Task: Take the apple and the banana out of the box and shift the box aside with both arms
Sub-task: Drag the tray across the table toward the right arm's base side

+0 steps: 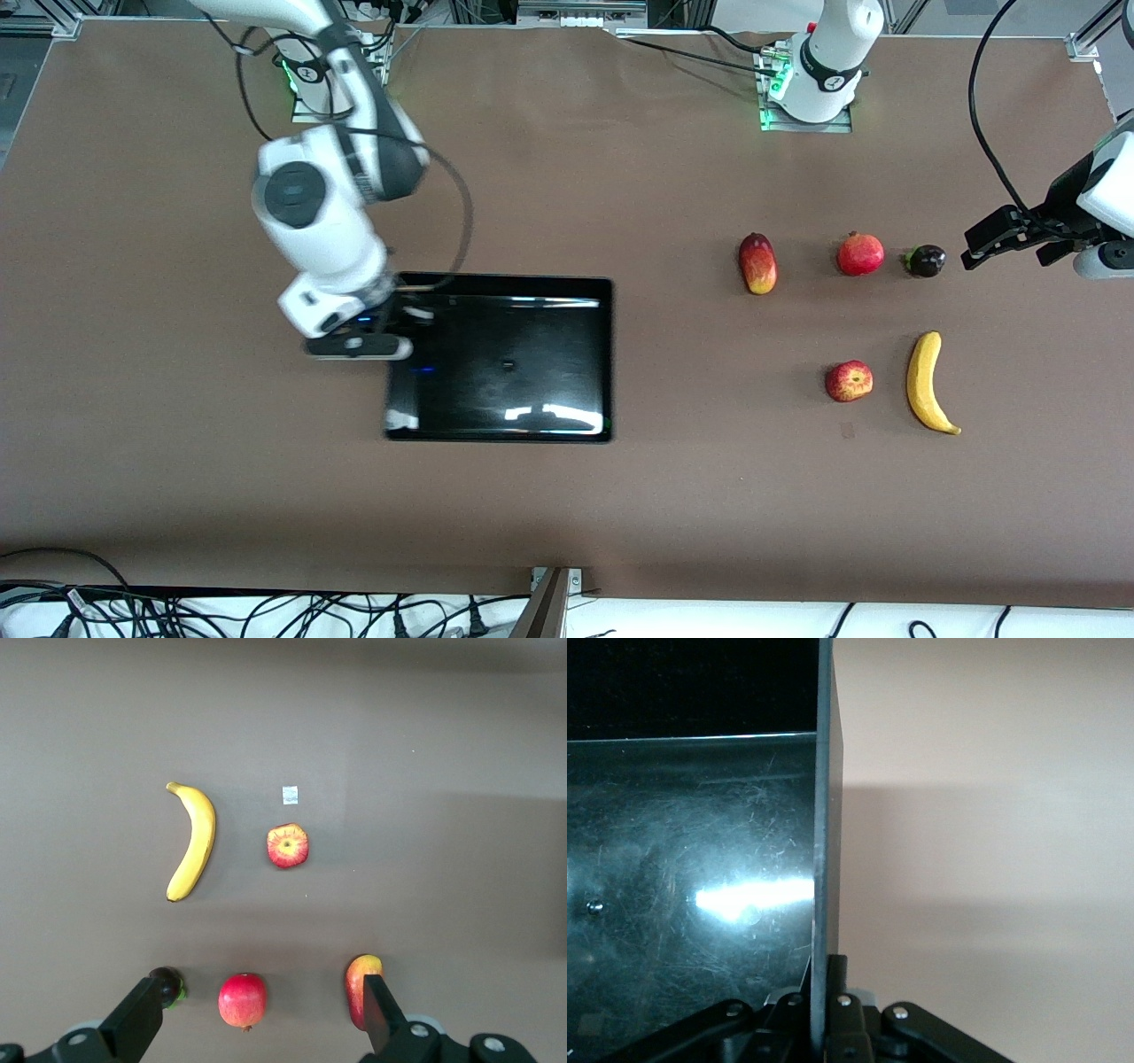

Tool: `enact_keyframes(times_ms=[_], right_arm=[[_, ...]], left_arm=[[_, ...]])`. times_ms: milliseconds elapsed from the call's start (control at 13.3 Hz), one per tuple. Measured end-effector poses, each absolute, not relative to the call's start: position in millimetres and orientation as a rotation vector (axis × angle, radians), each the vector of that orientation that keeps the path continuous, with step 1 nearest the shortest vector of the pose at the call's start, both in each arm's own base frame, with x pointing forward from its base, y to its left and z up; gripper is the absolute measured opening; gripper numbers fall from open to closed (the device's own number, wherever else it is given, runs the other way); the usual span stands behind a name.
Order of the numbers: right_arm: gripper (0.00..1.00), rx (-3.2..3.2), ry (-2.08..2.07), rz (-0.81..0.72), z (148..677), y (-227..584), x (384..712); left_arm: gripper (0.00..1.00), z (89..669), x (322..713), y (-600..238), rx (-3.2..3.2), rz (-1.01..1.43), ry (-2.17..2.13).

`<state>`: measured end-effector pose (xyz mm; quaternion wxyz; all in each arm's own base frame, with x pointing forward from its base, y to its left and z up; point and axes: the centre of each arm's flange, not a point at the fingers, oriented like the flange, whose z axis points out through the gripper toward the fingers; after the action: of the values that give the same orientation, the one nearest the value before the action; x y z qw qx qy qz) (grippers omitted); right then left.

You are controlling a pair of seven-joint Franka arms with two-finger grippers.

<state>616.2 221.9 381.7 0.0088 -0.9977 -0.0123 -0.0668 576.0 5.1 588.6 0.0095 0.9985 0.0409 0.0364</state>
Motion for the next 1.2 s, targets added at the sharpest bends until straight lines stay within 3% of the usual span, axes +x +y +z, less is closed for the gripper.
enact_keyframes(times_ms=[300, 525, 1201], right_arm=[[0.04, -3.171, -0.097, -0.139, 357, 97, 608], [0.04, -3.206, -0.113, -0.244, 322, 25, 595], [0.04, -3.251, -0.156, -0.347, 271, -48, 561]], left_arm=[[1.00, 589, 576, 5, 3.118, 0.114, 0.128], [1.00, 589, 576, 5, 3.118, 0.114, 0.128], [1.00, 589, 576, 5, 3.118, 0.114, 0.129]])
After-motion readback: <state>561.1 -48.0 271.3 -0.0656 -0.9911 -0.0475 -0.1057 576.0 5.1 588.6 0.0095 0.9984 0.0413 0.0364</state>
